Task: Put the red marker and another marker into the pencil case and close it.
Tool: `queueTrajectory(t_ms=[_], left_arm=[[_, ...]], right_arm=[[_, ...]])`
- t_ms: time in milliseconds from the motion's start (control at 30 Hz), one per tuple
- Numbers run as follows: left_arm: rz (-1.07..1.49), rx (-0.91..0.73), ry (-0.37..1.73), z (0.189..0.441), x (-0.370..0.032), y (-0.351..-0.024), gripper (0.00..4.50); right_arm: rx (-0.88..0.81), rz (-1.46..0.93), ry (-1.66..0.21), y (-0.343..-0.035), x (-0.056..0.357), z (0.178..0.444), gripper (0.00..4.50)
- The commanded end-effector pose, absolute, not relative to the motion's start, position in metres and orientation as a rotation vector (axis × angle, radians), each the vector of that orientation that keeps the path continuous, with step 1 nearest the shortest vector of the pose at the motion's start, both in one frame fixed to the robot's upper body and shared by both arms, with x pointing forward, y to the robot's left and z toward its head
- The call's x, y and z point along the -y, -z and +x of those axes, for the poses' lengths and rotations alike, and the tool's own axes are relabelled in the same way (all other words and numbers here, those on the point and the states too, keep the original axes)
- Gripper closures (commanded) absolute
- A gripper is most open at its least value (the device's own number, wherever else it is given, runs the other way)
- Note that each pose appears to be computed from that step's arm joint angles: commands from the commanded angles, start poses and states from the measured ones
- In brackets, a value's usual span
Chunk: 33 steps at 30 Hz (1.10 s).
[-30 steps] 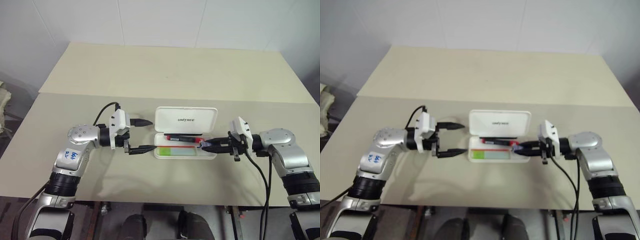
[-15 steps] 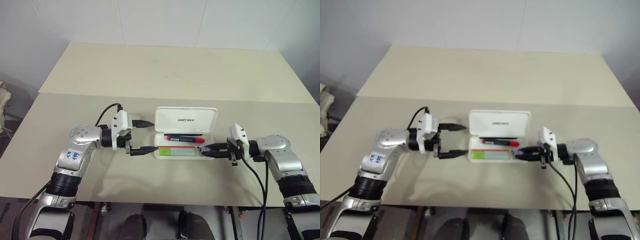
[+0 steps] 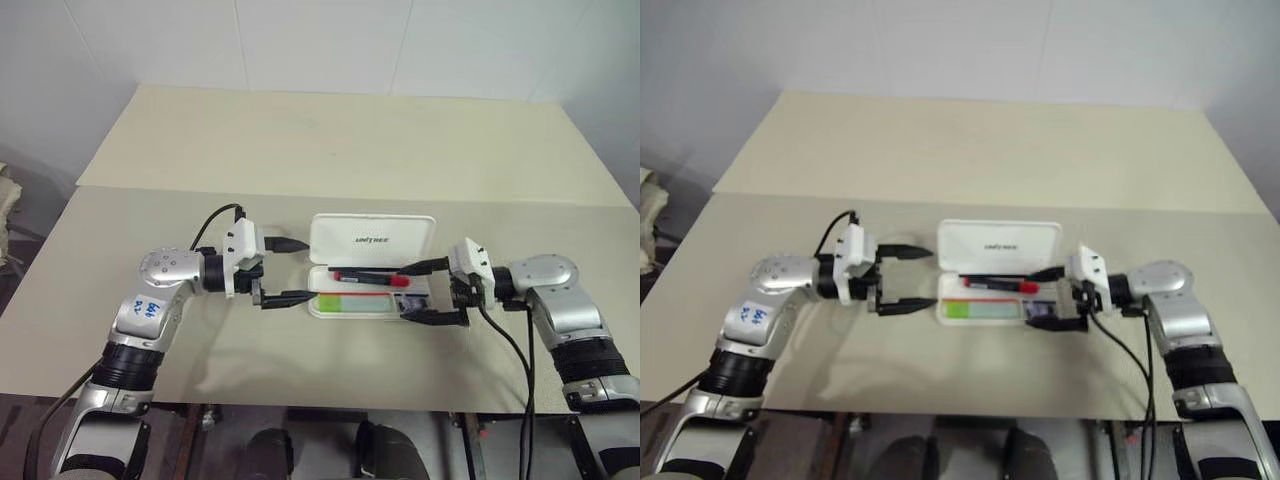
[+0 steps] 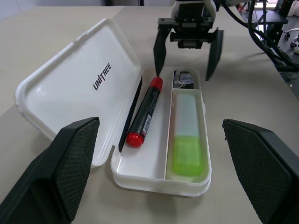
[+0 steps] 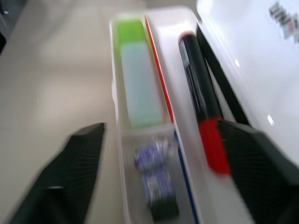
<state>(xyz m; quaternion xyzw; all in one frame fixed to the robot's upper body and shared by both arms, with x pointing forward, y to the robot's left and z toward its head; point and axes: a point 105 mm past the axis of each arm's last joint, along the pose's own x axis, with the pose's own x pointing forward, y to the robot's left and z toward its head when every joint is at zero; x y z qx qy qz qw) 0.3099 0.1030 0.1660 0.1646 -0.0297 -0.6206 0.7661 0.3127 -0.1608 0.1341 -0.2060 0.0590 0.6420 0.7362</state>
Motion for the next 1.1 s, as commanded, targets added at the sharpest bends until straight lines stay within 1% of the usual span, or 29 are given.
queueTrajectory(t_ms=[33, 200, 367, 500, 667, 767, 867, 933, 967, 1000, 1033, 1100], left_arm=[[0.382, 0.114, 1.364, 0.31, -0.099, -0.175, 0.0], [0.383, 0.126, 1.352, 0.313, -0.103, -0.176, 0.0], [0.397, 0.117, 1.307, 0.317, -0.114, -0.171, 0.0], [0.393, 0.084, 1.222, 0.32, -0.138, -0.163, 0.0], [0.391, 0.069, 1.154, 0.325, -0.157, -0.159, 0.0], [0.388, 0.084, 1.118, 0.331, -0.161, -0.161, 0.0], [0.377, 0.121, 1.076, 0.336, -0.163, -0.166, 0.59], [0.385, 0.145, 1.048, 0.34, -0.163, -0.169, 1.19], [0.387, 0.153, 1.031, 0.342, -0.163, -0.17, 1.6], [0.384, 0.162, 1.015, 0.344, -0.163, -0.172, 1.89], [0.377, 0.166, 1.008, 0.346, -0.161, -0.172, 2.32], [0.369, 0.17, 1.004, 0.347, -0.159, -0.173, 2.99]], right_arm=[[-0.058, -0.441, -1.439, -0.154, 0.153, 0.304, 0.03], [-0.027, -0.407, -1.438, -0.173, 0.151, 0.289, 0.03], [-0.003, -0.38, -1.336, -0.187, 0.168, 0.285, 0.03], [-0.007, -0.384, -1.146, -0.195, 0.209, 0.284, 0.03], [-0.068, -0.416, -0.994, -0.184, 0.249, 0.275, 0.03], [-0.056, -0.415, -0.908, -0.184, 0.264, 0.275, 0.03], [-0.034, -0.406, -0.855, -0.185, 0.27, 0.276, 0.0], [-0.024, -0.4, -0.845, -0.185, 0.269, 0.275, 0.0], [-0.02, -0.398, -0.84, -0.185, 0.268, 0.275, 0.0], [-0.015, -0.399, -0.834, -0.185, 0.268, 0.276, 0.0], [-0.007, -0.391, -0.824, -0.185, 0.267, 0.276, 0.0], [0.007, -0.381, -0.809, -0.185, 0.266, 0.277, 0.0]])
